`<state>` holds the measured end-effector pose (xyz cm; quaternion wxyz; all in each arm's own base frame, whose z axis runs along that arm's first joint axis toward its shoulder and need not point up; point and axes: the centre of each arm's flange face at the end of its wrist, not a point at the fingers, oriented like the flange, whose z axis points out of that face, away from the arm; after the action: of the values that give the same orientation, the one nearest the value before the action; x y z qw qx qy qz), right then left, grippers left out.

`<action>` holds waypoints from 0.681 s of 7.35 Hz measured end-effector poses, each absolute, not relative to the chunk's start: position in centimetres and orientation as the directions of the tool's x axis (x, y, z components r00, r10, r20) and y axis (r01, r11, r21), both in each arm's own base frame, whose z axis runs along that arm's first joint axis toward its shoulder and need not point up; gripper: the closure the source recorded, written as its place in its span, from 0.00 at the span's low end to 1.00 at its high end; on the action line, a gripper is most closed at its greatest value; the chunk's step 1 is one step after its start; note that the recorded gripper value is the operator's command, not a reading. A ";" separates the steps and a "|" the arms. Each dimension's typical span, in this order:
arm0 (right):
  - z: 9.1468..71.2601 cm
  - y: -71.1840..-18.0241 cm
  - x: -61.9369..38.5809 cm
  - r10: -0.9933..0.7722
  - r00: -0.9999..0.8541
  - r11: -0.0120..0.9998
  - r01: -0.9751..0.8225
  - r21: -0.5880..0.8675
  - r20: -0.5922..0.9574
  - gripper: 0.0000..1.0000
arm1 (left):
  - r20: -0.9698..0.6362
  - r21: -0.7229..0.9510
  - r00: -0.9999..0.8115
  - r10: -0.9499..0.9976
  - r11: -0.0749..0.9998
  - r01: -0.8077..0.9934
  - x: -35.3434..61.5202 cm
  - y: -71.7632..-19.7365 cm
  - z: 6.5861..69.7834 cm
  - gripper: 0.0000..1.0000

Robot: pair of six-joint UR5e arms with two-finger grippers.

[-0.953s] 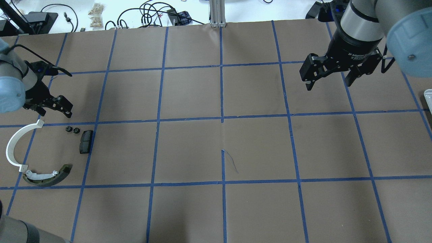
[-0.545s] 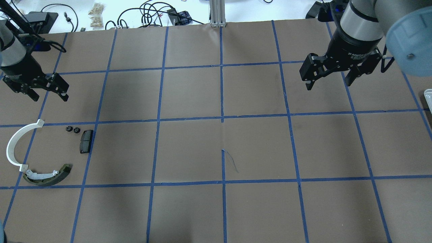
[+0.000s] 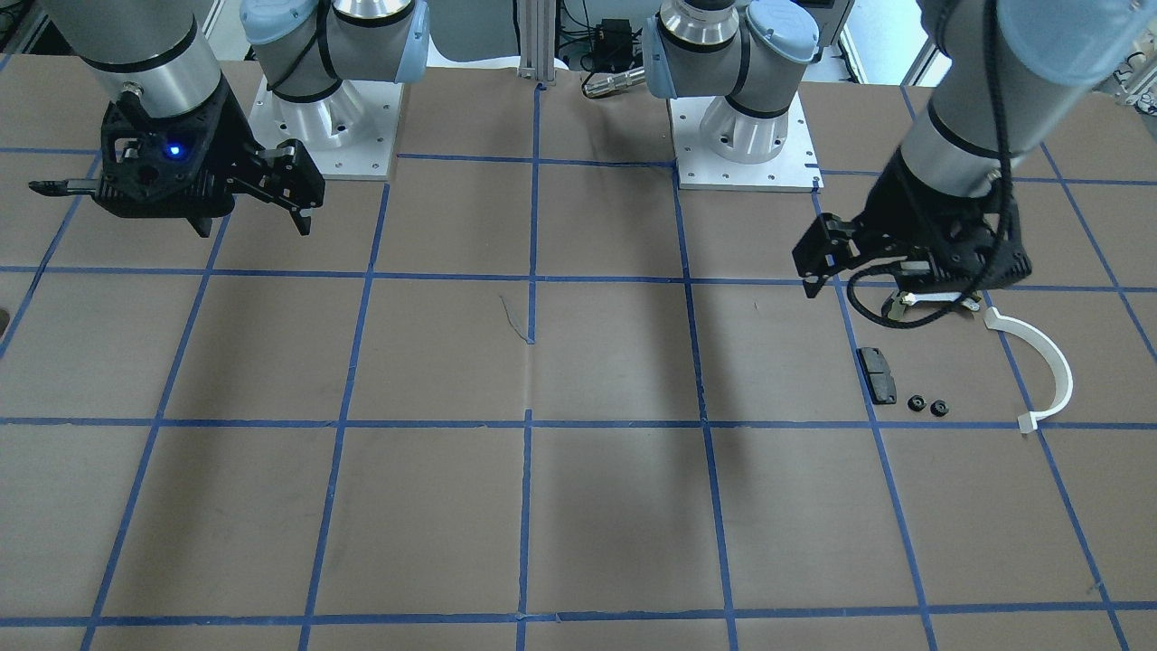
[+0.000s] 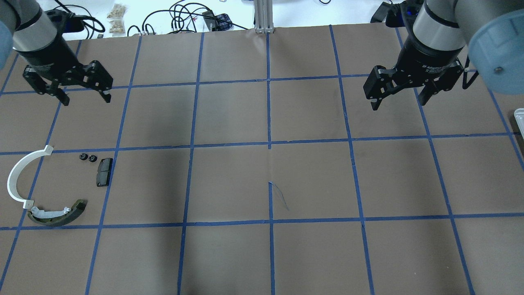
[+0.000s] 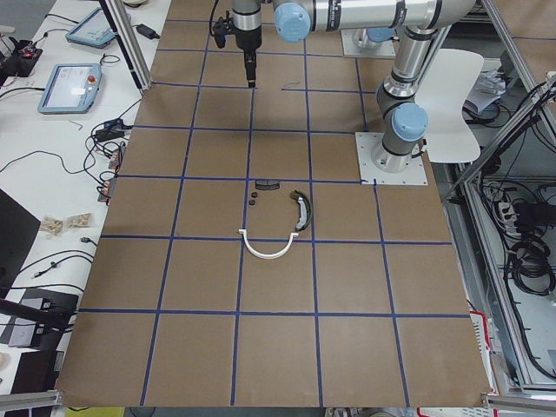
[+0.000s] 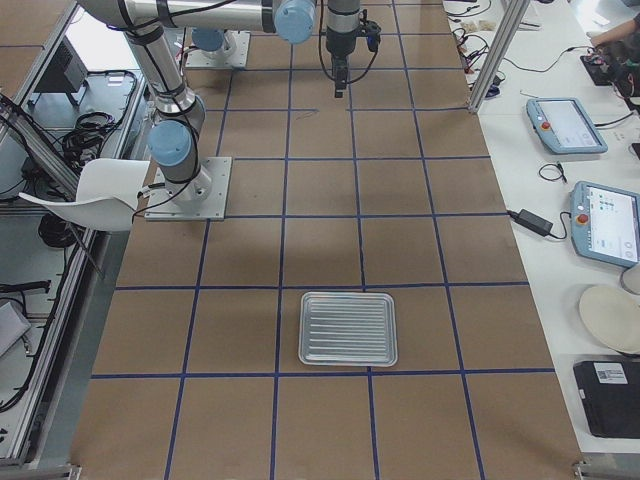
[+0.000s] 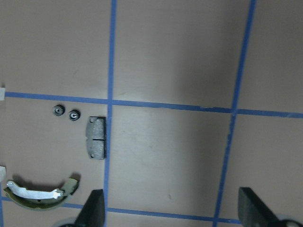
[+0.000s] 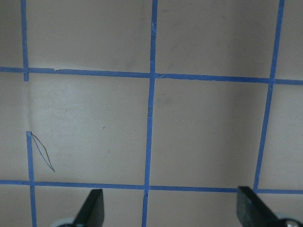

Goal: Place bearing gear from tray to pile

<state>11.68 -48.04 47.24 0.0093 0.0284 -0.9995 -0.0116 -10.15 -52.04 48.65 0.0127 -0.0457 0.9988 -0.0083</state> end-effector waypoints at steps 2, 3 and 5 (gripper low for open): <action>47.1 -48.0 11.7 -0.057 -0.998 0.998 -0.056 0.026 0.018 0.00 | -0.011 -0.054 -0.997 -0.070 0.996 -0.070 -12.9 -50.0 50.2 0.00; 47.1 -48.0 11.7 -0.057 -0.998 0.998 -0.057 0.025 0.018 0.00 | -0.010 -0.065 -0.998 -0.055 0.996 -0.054 -13.6 -49.6 50.5 0.00; 47.2 -48.1 11.7 -0.058 -0.998 0.998 -0.057 0.023 0.018 0.00 | -0.002 -0.073 -0.999 -0.045 0.996 -0.044 -14.2 -49.3 50.8 0.00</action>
<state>11.68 -48.07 47.20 0.0095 0.0287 -0.9995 -0.0113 -14.16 -49.27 50.80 0.0017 -0.0222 0.9991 -0.0366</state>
